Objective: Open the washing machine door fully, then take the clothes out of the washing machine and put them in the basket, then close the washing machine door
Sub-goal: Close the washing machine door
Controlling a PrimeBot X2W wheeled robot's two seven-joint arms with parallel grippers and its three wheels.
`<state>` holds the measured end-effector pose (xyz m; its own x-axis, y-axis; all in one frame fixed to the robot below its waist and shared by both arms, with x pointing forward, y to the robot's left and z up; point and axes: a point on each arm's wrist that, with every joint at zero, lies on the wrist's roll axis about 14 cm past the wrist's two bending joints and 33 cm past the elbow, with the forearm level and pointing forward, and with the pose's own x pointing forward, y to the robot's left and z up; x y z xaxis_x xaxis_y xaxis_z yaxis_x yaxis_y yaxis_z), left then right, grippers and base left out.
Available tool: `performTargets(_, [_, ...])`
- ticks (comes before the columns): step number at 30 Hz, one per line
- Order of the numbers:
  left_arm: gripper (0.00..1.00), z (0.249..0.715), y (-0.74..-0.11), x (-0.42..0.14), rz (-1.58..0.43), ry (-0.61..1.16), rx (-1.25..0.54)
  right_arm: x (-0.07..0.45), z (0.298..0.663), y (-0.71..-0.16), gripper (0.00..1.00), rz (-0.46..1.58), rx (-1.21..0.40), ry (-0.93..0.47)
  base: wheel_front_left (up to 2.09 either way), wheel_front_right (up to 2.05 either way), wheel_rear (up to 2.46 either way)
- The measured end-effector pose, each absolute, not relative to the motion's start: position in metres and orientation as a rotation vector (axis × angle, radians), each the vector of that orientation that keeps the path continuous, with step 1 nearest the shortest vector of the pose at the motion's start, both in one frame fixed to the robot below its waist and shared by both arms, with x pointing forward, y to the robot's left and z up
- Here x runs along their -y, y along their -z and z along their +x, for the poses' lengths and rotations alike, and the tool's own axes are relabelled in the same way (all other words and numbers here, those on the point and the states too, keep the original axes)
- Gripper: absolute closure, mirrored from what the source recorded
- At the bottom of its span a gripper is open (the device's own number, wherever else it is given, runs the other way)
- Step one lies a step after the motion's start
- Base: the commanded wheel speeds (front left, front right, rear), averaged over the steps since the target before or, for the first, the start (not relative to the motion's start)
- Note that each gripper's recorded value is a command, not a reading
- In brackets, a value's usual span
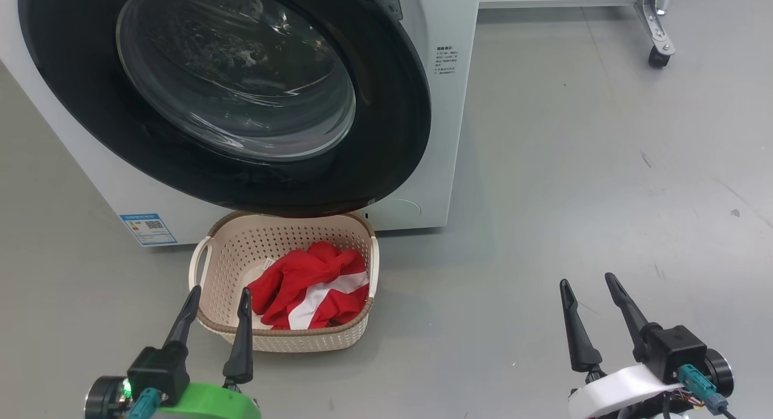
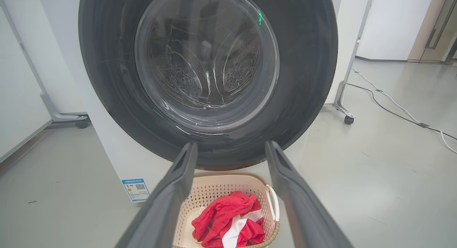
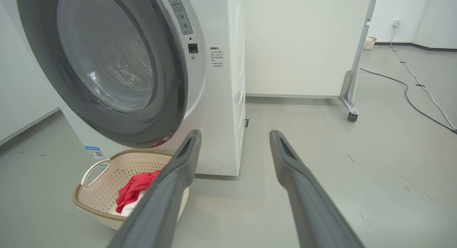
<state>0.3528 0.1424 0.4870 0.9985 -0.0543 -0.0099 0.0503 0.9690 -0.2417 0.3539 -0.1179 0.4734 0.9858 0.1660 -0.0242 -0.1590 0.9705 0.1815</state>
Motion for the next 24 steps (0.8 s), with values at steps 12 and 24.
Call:
performTargets(12, [0.0, 0.3505, -0.484, -0.1421, -0.244, 0.038, -0.023, 0.117, 0.3537, -0.4724, 0.0, 0.181, -0.043, -0.166, 0.0, 0.0, 0.0])
performTargets(24, [0.0, 0.3499, -0.486, -0.141, -0.228, 0.037, -0.014, 0.1164, 0.3533, -0.4723, 1.0, 0.18, -0.044, -0.168, 0.0, 0.0, 0.0])
